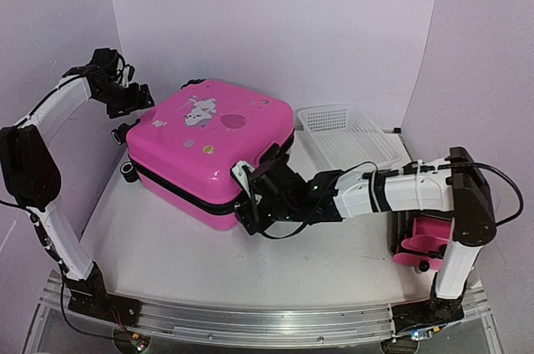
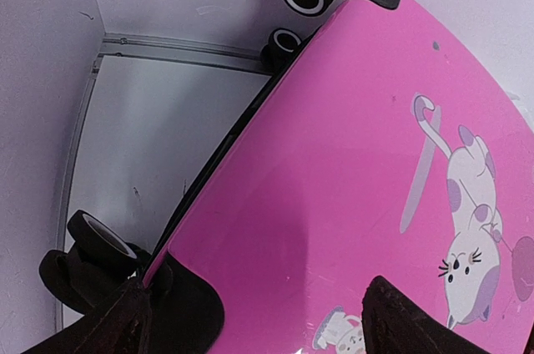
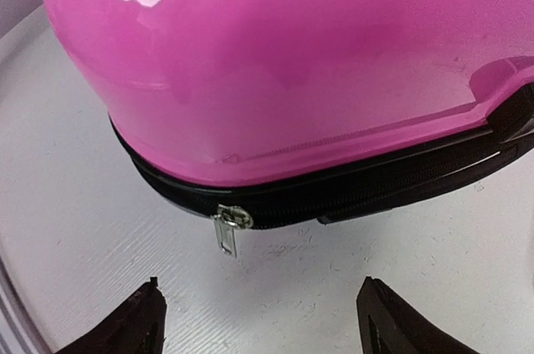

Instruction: Open, take out, and arrange the luggage

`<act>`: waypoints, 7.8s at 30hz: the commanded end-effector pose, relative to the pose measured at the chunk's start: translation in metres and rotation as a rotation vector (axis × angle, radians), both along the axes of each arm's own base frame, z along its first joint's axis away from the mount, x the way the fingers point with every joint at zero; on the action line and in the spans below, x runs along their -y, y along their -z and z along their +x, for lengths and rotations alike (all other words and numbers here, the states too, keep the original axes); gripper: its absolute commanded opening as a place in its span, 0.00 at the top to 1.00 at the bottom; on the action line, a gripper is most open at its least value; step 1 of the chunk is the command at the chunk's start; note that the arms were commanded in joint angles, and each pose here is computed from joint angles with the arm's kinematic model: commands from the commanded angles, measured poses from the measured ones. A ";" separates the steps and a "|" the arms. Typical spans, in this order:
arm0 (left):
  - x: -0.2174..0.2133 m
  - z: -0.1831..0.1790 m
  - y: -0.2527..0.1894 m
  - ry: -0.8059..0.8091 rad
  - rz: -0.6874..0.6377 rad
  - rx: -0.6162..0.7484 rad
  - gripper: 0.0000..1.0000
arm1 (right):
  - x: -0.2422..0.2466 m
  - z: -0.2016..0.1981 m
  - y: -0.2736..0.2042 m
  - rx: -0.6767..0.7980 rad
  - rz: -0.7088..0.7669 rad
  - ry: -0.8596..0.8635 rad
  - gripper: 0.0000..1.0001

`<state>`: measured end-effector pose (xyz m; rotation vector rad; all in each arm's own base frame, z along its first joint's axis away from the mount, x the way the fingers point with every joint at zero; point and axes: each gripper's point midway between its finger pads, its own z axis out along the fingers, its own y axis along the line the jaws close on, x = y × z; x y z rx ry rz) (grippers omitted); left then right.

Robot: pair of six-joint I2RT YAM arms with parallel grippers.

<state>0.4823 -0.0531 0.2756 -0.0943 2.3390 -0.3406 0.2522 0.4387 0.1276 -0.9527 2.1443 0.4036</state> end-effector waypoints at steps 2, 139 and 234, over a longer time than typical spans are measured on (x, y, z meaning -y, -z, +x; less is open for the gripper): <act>-0.006 0.000 -0.013 -0.018 0.034 0.038 0.13 | -0.021 0.018 -0.012 0.223 -0.033 0.051 0.27; 0.030 -0.102 0.108 -0.123 -0.215 -0.266 0.22 | -0.004 0.116 -0.029 0.273 0.420 -0.304 0.62; 0.029 -0.104 0.103 -0.112 -0.203 -0.246 0.20 | 0.035 0.196 -0.010 0.356 0.218 0.249 0.67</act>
